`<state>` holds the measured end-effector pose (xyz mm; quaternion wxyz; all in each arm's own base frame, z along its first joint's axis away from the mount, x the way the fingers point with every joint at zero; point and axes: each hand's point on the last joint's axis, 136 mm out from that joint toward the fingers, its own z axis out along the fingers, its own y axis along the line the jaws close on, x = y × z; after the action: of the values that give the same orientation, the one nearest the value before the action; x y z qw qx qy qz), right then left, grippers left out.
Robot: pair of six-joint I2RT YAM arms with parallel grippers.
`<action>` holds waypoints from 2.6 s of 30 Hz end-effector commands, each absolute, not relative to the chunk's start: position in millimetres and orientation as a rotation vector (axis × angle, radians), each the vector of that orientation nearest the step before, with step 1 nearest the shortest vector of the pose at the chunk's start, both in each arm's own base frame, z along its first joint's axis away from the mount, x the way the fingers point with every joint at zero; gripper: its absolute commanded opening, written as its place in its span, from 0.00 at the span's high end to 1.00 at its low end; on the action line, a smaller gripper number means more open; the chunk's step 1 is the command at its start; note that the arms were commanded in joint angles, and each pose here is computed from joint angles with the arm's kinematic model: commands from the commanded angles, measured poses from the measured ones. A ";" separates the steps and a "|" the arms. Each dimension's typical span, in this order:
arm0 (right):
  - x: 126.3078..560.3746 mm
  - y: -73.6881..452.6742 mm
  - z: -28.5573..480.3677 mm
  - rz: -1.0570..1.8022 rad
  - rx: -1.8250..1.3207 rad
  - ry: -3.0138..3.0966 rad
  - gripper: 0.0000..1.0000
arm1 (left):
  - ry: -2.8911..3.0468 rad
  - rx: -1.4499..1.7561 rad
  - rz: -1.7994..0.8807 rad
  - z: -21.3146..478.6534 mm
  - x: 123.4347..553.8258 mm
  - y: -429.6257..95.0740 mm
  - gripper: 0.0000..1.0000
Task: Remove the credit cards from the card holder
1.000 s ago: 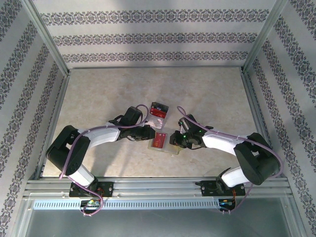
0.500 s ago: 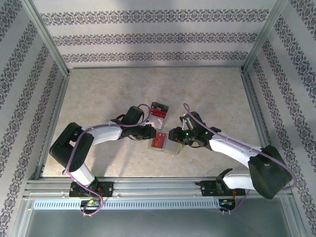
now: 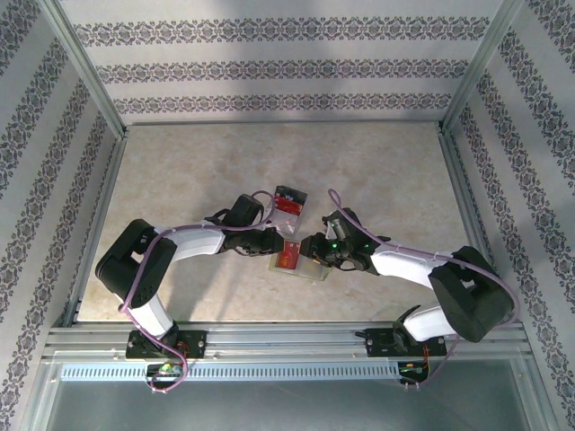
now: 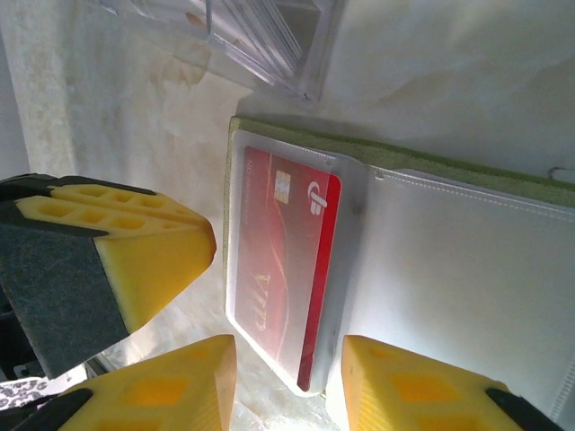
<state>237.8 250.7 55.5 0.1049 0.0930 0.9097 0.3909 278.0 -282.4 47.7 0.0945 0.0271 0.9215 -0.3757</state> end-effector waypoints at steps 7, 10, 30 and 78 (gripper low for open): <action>233.7 256.3 46.0 1.189 0.280 2.695 0.68 | 2.745 0.075 -1.064 38.8 286.0 -277.7 0.88; 233.3 256.9 44.1 1.194 0.278 2.697 0.69 | 2.758 0.079 -1.051 36.1 284.8 -276.4 0.88; 232.9 263.7 34.6 1.230 0.263 2.718 0.76 | 2.800 0.086 -0.999 21.9 280.9 -270.5 0.91; 222.8 251.0 26.7 1.251 0.313 2.692 0.95 | 2.869 0.070 -0.902 3.8 274.8 -259.0 0.93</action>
<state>230.8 257.6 31.6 0.0849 0.0982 0.8960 0.4247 278.3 -277.0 25.2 0.0838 0.0350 0.9341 -0.3453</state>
